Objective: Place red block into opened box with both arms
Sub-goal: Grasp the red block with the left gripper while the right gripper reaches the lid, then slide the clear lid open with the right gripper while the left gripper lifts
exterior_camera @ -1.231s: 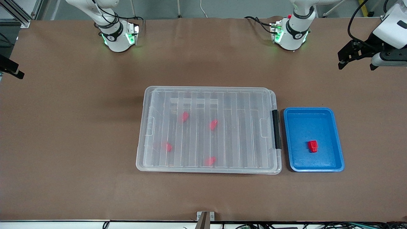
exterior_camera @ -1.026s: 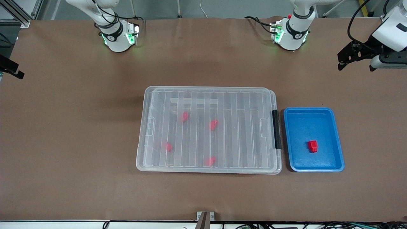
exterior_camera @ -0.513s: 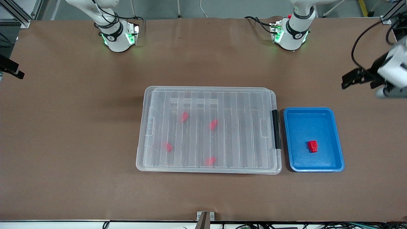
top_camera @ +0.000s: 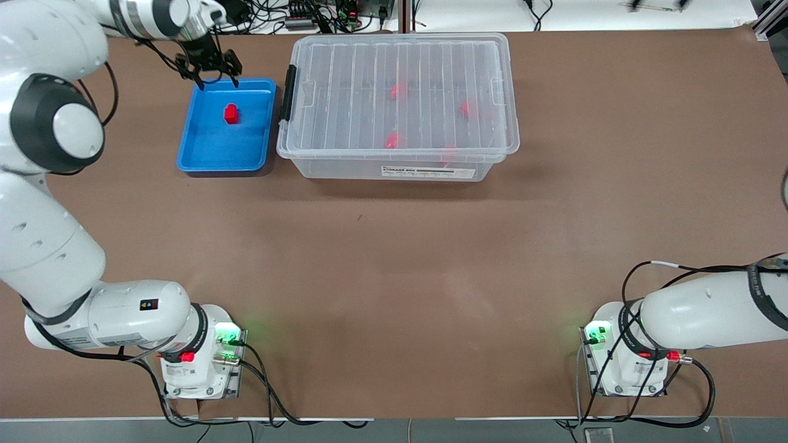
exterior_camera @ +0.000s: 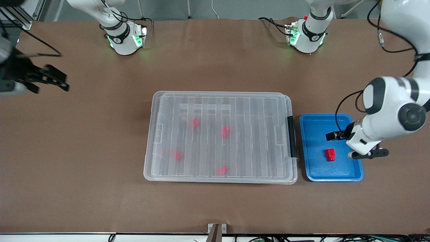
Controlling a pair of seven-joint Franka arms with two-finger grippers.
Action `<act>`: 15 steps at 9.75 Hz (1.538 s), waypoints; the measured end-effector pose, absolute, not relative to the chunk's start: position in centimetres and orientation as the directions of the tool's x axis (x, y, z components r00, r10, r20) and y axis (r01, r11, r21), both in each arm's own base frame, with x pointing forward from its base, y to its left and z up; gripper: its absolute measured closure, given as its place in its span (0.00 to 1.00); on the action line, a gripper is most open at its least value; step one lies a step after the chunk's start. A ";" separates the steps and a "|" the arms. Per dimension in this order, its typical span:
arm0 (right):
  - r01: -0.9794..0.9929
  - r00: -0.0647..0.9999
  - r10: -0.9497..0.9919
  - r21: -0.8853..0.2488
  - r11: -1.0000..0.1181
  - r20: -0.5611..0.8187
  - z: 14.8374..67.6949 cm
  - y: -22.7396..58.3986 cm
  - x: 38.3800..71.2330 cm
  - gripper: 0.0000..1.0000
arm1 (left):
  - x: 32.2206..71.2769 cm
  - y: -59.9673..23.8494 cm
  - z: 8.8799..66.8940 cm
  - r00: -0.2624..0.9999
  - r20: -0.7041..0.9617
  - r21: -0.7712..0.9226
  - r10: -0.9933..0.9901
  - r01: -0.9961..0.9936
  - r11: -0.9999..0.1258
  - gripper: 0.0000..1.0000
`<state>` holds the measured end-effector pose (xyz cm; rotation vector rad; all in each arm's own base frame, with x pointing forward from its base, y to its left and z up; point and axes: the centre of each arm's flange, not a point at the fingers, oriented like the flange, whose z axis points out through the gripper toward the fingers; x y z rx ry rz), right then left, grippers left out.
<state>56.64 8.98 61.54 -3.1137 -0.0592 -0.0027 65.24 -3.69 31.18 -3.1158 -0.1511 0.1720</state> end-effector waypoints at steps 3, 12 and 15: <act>0.067 0.997 0.067 -0.007 -0.998 -0.041 51.2 17.2 60.7 0.00 | 66.9 -2.1 24.3 0.981 -0.138 -0.015 0.134 0.133 -0.991 0.00; 0.130 0.987 0.128 0.018 -0.991 -0.093 35.5 22.7 63.4 0.00 | 69.2 0.6 18.7 0.972 -0.102 -0.059 0.210 0.205 -0.977 0.65; 0.135 0.988 0.130 0.053 -0.989 -0.086 34.8 21.7 63.6 0.00 | 70.3 0.0 23.1 0.971 -0.061 -0.053 0.233 0.230 -0.972 0.65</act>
